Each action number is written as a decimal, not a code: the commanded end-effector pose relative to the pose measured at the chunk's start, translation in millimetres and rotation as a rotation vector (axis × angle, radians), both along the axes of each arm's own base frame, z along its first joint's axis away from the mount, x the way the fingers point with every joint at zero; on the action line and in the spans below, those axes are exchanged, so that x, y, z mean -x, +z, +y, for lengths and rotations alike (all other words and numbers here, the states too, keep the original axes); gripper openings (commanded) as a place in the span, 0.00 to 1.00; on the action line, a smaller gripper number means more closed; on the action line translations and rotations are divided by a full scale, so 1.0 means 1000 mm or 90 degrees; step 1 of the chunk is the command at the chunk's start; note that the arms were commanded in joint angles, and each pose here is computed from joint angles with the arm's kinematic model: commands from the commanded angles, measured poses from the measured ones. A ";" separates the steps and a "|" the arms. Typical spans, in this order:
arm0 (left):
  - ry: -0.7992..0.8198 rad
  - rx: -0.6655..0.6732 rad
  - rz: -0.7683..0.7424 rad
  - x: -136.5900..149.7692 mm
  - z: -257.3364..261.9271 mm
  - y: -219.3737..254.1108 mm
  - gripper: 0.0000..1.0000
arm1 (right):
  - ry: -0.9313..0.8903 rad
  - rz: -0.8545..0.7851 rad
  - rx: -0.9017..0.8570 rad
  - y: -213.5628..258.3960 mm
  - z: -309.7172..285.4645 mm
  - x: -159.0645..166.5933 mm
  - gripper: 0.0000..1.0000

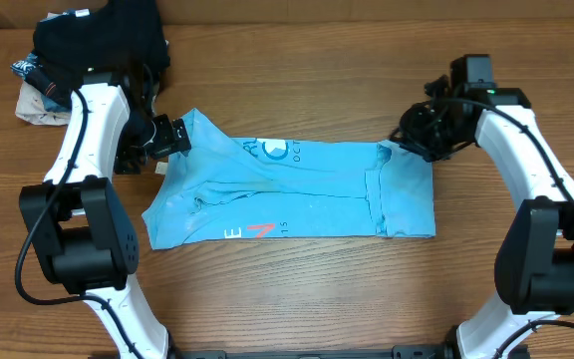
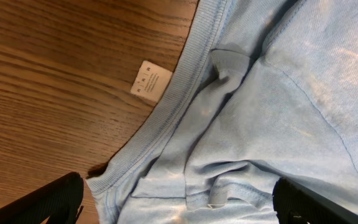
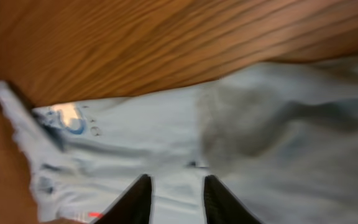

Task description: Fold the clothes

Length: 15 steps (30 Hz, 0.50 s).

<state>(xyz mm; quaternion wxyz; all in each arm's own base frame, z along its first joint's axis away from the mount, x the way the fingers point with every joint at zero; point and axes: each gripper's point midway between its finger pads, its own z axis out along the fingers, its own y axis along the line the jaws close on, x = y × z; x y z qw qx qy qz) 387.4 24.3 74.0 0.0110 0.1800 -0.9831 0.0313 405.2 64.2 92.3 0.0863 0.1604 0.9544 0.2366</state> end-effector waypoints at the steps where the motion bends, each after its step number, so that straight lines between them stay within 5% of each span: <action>1: 0.000 0.003 -0.013 -0.007 -0.003 0.004 1.00 | -0.055 0.002 0.055 -0.001 -0.028 -0.004 0.19; 4: 0.000 0.003 -0.015 -0.007 -0.003 0.004 1.00 | -0.060 0.006 0.055 -0.009 -0.031 -0.002 0.10; 15: 0.000 0.004 -0.015 -0.008 -0.003 0.004 1.00 | -0.063 0.057 0.004 -0.058 -0.005 0.003 0.06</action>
